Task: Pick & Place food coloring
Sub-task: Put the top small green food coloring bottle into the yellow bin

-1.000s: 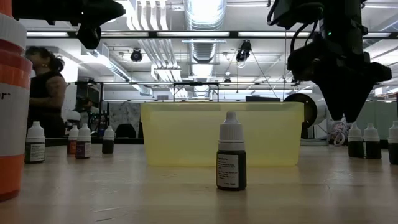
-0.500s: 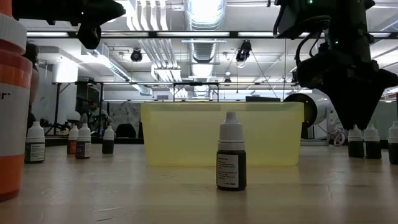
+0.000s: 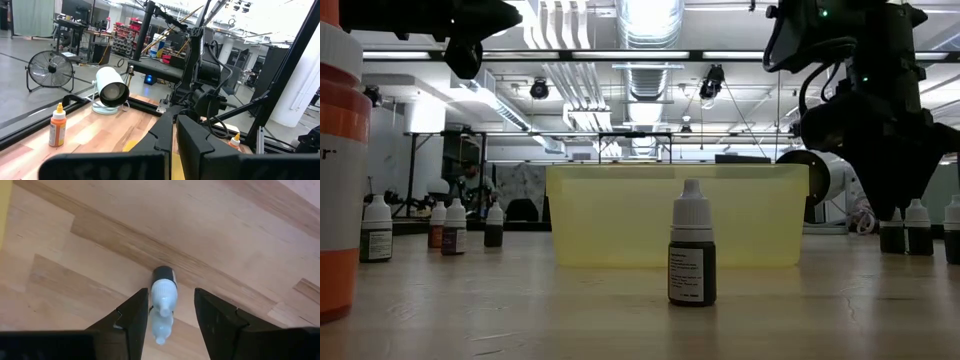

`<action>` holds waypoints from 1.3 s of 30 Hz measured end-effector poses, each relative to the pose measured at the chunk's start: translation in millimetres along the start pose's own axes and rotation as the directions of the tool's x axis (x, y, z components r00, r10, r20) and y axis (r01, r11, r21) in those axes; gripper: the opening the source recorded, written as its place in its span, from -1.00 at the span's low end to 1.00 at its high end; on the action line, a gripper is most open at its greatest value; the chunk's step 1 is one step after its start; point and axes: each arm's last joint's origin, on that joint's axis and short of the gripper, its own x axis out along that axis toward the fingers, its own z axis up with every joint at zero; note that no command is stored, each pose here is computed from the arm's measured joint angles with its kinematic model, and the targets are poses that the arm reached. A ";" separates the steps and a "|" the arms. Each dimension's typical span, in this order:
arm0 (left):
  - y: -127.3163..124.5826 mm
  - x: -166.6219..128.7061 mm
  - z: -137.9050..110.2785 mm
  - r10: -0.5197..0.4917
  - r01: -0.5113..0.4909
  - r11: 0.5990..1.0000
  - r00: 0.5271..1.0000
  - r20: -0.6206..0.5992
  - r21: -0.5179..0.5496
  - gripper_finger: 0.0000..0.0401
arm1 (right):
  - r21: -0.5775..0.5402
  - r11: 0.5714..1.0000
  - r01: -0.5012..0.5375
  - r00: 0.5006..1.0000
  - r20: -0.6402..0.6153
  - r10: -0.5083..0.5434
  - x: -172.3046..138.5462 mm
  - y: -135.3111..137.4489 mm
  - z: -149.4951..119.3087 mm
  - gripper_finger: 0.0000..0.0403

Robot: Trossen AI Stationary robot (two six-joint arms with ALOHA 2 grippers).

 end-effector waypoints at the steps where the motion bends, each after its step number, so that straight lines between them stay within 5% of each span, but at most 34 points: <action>1: 0.0 0.0 0.0 0.000 0.000 1.000 1.000 0.000 0.000 -1.00 | 0.000 1.000 -0.001 1.000 0.000 0.001 1.3 -0.6 -0.1 -0.26; 14: 0.0 0.0 0.0 0.000 0.000 1.000 1.000 0.000 0.000 -1.00 | -0.002 1.000 -0.007 1.000 0.002 0.007 4.5 -1.2 -0.1 -0.37; 27: 0.0 0.0 0.0 0.000 0.000 1.000 1.000 0.000 0.000 -1.00 | -0.002 1.000 -0.011 1.000 0.003 0.011 5.3 -1.4 -0.1 -0.70; 39: 0.0 0.0 0.0 0.000 0.000 1.000 1.000 0.000 0.000 -1.00 | -0.058 0.997 -0.052 0.998 0.016 0.053 -11.3 5.0 4.6 -0.71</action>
